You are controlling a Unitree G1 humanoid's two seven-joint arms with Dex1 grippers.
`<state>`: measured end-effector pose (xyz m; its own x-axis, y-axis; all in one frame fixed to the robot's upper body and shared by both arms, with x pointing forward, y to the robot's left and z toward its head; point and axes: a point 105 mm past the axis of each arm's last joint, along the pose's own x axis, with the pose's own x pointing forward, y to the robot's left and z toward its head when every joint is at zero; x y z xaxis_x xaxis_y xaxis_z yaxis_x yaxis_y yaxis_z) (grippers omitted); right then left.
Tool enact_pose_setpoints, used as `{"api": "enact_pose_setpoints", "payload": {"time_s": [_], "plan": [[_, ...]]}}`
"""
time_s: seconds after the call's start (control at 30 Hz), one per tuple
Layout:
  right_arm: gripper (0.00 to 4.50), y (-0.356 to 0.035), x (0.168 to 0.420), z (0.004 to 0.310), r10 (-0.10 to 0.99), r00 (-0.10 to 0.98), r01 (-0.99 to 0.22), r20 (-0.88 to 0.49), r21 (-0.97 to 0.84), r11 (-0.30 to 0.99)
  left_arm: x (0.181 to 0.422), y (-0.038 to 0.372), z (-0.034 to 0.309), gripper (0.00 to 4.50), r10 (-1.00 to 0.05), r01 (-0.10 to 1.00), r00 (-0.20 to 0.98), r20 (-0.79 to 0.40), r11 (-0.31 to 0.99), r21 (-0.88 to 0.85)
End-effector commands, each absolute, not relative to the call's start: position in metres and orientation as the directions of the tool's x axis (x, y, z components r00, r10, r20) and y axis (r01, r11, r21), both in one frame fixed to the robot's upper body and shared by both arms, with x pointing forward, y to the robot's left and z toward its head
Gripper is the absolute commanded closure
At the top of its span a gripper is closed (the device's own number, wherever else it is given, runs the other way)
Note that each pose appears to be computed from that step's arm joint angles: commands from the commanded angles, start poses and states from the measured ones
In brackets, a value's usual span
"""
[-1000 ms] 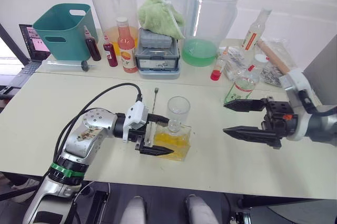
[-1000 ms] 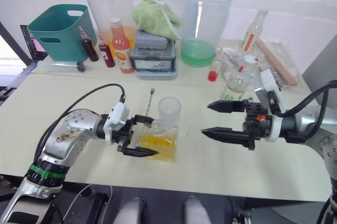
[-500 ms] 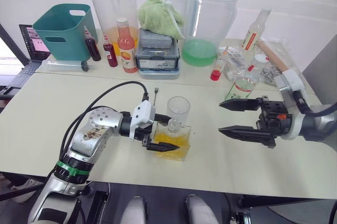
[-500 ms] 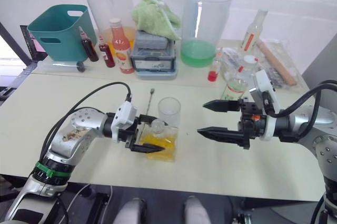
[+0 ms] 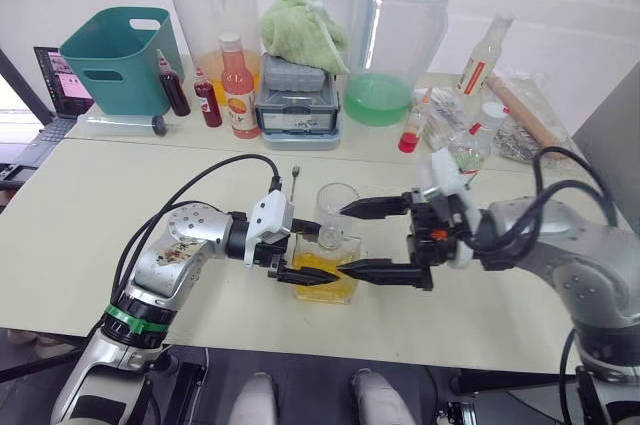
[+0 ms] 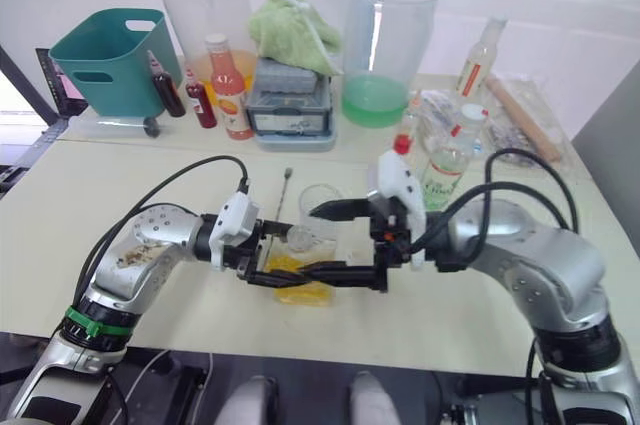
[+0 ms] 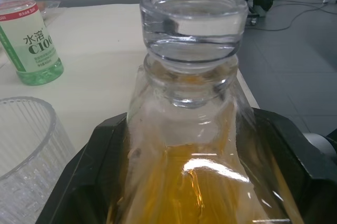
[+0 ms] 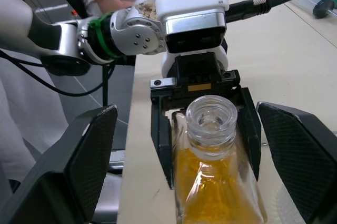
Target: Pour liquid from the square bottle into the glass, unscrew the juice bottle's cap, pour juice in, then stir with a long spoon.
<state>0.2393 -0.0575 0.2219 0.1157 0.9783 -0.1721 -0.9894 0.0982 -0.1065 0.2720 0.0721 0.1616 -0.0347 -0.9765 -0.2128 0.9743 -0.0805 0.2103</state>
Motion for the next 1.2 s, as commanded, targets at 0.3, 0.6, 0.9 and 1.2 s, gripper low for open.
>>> {"api": "enact_pose_setpoints", "payload": {"time_s": [0.3,0.6,0.9,1.2], "plan": [[1.57,-0.043,0.249,0.217,0.979,0.13,-0.982,-0.158,-0.16,0.105,0.271,0.072,0.166,1.7,-0.974,0.965,-0.041,-0.221,-0.096,0.244],[3.42,-0.047,0.249,0.23,0.99,0.107,-0.984,-0.088,-0.149,0.093,0.271,0.068,0.166,1.7,-0.974,0.96,-0.049,-0.222,-0.107,0.258],[3.42,-0.049,0.238,0.274,0.996,0.034,-0.988,0.083,-0.149,0.046,0.272,0.067,0.166,1.7,-0.974,0.961,-0.057,-0.22,-0.114,0.252],[3.42,-0.12,0.256,0.283,0.963,0.261,-0.959,0.063,-0.094,0.266,0.269,0.064,0.166,1.7,-0.976,0.964,-0.073,-0.204,-0.122,0.237]]}}
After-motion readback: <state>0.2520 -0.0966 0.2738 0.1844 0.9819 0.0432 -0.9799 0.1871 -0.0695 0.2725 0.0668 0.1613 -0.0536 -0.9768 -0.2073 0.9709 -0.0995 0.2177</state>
